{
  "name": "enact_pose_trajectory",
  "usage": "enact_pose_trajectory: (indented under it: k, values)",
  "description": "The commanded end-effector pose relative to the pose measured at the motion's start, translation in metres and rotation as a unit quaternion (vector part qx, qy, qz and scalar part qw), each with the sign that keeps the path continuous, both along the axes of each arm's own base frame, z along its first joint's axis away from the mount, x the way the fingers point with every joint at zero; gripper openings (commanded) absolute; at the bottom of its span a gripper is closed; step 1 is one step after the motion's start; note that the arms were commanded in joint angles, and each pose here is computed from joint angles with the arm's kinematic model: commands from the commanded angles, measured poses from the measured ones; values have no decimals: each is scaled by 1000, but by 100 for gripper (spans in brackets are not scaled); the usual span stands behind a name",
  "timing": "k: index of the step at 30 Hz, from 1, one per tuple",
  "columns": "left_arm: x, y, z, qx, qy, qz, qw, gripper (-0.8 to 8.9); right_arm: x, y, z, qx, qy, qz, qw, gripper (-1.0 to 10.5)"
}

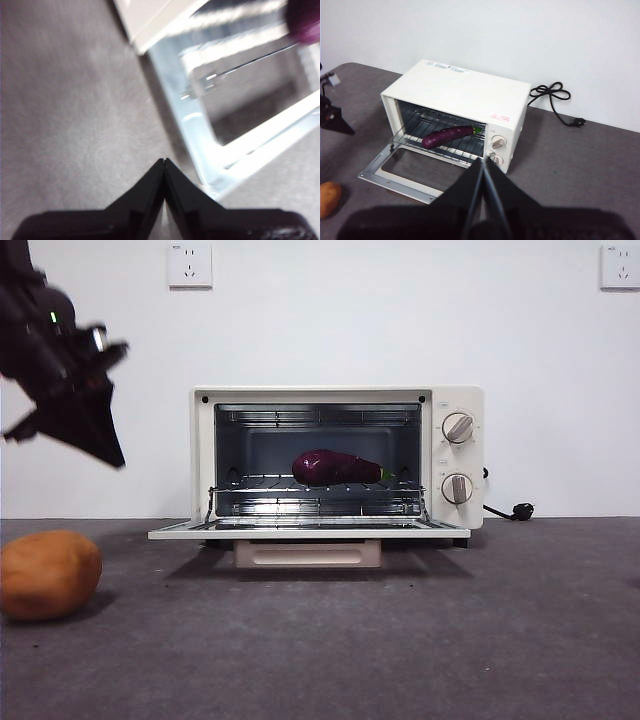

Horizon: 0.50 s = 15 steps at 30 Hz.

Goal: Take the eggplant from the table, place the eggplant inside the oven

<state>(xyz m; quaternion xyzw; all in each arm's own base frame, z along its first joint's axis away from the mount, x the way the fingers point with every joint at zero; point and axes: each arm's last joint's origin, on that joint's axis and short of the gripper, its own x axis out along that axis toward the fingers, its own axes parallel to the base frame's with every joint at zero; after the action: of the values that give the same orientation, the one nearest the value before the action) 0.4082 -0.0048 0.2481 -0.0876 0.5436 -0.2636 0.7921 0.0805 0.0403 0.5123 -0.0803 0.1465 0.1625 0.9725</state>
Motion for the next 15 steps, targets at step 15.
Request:
enact_pose_trajectory:
  k: [15]
  values:
    - [20,-6,-67,-77,53,-48,994,-7,-1,-3,-5,-27,15,-28,999,-11]
